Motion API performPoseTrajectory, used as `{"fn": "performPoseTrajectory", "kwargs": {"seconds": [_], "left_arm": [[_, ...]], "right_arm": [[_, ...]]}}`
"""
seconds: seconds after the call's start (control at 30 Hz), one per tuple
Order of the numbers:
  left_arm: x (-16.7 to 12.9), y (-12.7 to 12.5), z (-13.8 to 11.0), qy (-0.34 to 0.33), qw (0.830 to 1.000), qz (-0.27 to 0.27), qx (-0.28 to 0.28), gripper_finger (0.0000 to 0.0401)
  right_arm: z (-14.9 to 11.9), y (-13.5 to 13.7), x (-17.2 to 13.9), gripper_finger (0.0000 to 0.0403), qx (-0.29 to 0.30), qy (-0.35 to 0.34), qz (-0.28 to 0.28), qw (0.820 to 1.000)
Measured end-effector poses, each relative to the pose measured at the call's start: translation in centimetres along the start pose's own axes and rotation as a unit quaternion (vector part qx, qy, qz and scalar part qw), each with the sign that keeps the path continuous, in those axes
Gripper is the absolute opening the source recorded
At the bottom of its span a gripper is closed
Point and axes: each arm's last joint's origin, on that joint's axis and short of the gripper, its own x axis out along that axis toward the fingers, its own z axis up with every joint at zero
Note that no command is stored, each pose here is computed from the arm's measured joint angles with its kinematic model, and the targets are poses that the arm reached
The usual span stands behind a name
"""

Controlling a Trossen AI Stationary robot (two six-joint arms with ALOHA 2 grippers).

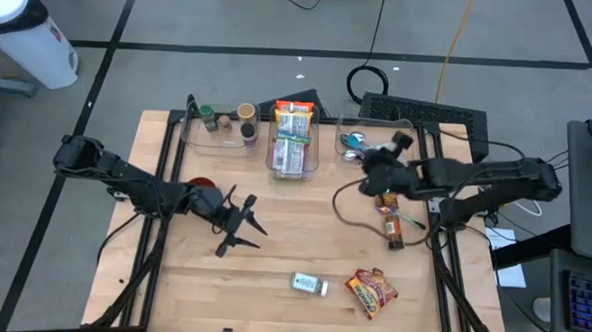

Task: Pick & Place Food Item
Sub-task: Put the bottom blue spoon into the right transparent bin

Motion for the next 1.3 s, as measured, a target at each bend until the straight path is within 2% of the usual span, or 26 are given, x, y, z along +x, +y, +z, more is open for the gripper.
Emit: {"fn": "performPoseTrajectory", "kwargs": {"seconds": [0.2, 0.47, 0.67, 0.8, 1.03, 1.17, 1.3], "left_arm": [[-0.1, 0.4, -0.2, 0.006, 1.000, 0.009, -0.004, 0.0186], [-0.1, 0.4, -0.3, 0.009, 1.000, 0.009, -0.007, 0.0186], [-0.1, 0.4, -0.3, 0.009, 1.000, 0.009, -0.005, 0.0186], [-0.1, 0.4, -0.3, 0.009, 1.000, 0.009, 0.002, 0.0186], [-0.2, 0.6, -0.3, 0.008, 1.000, 0.012, 0.010, 0.0186], [-0.2, 0.9, -0.3, 0.006, 1.000, 0.019, 0.009, 0.0186], [-0.3, 1.2, -0.3, 0.007, 1.000, 0.026, 0.004, 0.0186]], "right_arm": [[-2.0, -2.8, 1.0, 0.0000, 0.062, 0.063, 0.015, 0.996], [-6.5, -3.4, 5.9, 0.0000, 0.126, 0.121, 0.015, 0.985], [-9.6, -4.0, 9.8, 0.0000, 0.174, 0.103, 0.051, 0.978], [-11.3, -5.2, 11.4, 0.0000, 0.218, 0.094, 0.077, 0.968], [-13.7, -6.4, 12.5, 0.0000, 0.275, 0.118, 0.104, 0.948], [-14.2, -6.9, 13.0, 0.0000, 0.307, 0.123, 0.117, 0.936], [-14.4, -6.9, 13.6, 0.0000, 0.319, 0.129, 0.116, 0.932]]}}
